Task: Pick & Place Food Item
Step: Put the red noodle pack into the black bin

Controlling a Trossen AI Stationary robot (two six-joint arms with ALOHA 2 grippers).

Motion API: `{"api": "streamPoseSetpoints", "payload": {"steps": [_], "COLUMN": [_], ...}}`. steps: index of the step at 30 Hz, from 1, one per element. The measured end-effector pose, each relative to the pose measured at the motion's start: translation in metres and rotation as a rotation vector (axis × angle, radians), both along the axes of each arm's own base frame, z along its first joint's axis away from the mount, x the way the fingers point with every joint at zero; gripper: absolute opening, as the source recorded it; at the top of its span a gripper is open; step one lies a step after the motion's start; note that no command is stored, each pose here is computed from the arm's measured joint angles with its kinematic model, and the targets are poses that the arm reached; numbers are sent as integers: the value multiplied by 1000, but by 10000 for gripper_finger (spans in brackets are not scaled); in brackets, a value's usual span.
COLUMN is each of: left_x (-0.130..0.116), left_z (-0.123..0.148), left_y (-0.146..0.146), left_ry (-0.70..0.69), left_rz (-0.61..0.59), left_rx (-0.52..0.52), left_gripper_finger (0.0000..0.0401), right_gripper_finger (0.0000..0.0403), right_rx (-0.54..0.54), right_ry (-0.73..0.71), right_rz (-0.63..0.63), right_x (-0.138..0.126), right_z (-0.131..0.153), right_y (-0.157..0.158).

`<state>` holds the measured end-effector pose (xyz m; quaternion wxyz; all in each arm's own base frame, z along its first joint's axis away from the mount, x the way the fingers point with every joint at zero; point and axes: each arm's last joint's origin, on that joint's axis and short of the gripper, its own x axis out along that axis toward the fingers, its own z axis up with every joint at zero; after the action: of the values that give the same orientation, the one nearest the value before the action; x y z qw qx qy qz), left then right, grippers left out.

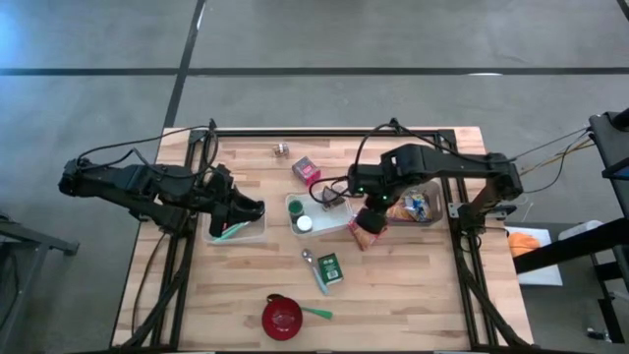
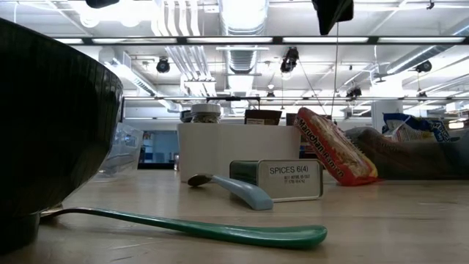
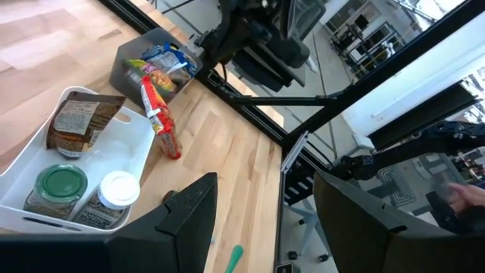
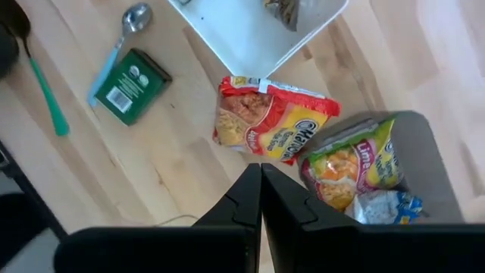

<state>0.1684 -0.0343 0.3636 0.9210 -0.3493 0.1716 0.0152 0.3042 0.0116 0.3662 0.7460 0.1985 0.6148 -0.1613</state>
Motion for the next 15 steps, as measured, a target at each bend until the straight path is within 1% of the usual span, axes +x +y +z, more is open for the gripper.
{"api": "streamPoseSetpoints", "payload": {"steps": [4, 6, 9, 11, 13, 15], "left_x": [0, 0, 0, 0, 0, 0], "left_z": [0, 0, 0, -1, -1, -1], "left_y": [0, 0, 0, 0, 0, 0], "left_ry": [0, 2, 5, 5, 6, 6], "left_rz": [0, -2, -3, -3, -4, -3], "left_rx": [0, -1, 0, -1, 0, 0], "left_gripper_finger": [220, 220, 220, 220, 220, 220], "right_gripper_finger": [12, 25, 70, 111, 154, 193], "right_rx": [-39, -56, -73, -87, -128, -165], "right_ry": [20, 36, 58, 64, 62, 57], "right_rz": [179, 280, 392, 455, 523, 624], "right_x": [6, 8, 13, 16, 20, 25], "right_z": [-8, -13, -22, -28, -33, -38], "right_y": [0, 0, -1, -3, -6, -7]}}
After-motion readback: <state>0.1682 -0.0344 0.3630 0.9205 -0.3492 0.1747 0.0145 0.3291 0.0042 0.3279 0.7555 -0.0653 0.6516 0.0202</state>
